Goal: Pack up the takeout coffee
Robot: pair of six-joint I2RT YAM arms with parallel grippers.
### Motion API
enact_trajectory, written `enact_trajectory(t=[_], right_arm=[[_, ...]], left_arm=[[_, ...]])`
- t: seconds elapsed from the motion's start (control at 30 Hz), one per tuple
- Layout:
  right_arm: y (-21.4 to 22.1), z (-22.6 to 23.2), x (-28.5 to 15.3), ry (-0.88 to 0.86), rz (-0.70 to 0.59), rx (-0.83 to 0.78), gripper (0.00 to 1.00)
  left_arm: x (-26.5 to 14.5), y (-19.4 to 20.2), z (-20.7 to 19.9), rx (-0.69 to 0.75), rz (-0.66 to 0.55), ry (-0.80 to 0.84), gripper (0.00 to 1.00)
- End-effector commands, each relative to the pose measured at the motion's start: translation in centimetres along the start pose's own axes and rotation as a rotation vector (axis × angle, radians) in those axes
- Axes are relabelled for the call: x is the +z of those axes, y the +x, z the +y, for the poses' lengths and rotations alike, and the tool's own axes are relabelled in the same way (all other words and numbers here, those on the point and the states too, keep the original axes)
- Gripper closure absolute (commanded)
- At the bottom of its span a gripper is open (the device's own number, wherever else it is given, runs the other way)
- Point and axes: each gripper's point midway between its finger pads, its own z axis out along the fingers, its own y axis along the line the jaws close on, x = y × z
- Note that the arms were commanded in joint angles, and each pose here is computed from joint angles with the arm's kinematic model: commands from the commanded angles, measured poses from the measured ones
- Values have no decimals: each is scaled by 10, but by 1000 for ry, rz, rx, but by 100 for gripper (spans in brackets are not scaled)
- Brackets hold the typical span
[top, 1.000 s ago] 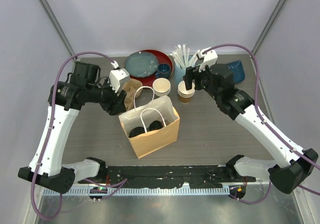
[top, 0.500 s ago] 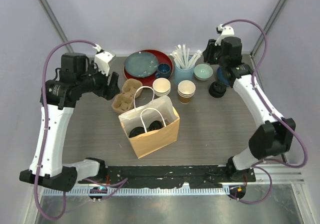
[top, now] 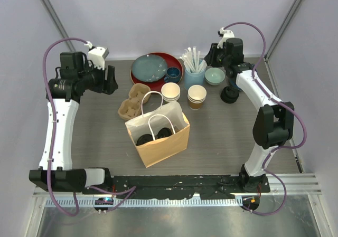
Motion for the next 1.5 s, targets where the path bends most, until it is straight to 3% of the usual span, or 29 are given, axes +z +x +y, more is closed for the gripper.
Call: enact_trajectory(t=[0.0,0.23,0.73,0.87,1.37,1.43,1.47], right_arm=[[-27,14,6,-36,-104,-6,66],[-17,7,22,15,-61,4,68],[-11,9,29,73,-39,-54,60],[-10,8,40,70,-21,-49,71],[-3,5,53,74,10,-59,72],[-2,9,53,56,16,-55,76],[-4,9,53,52,13,-51,82]], left_arm=[[3,-10,-1,-16,-50,44,33],[3,-9,-5,-9,-44,70,33],[3,-9,-15,-2,-45,126,33],[0,-9,-16,5,-47,130,33],[-6,-9,-16,0,-56,148,33],[-6,-8,-16,1,-55,148,33],[-7,-8,-16,3,-56,148,33]])
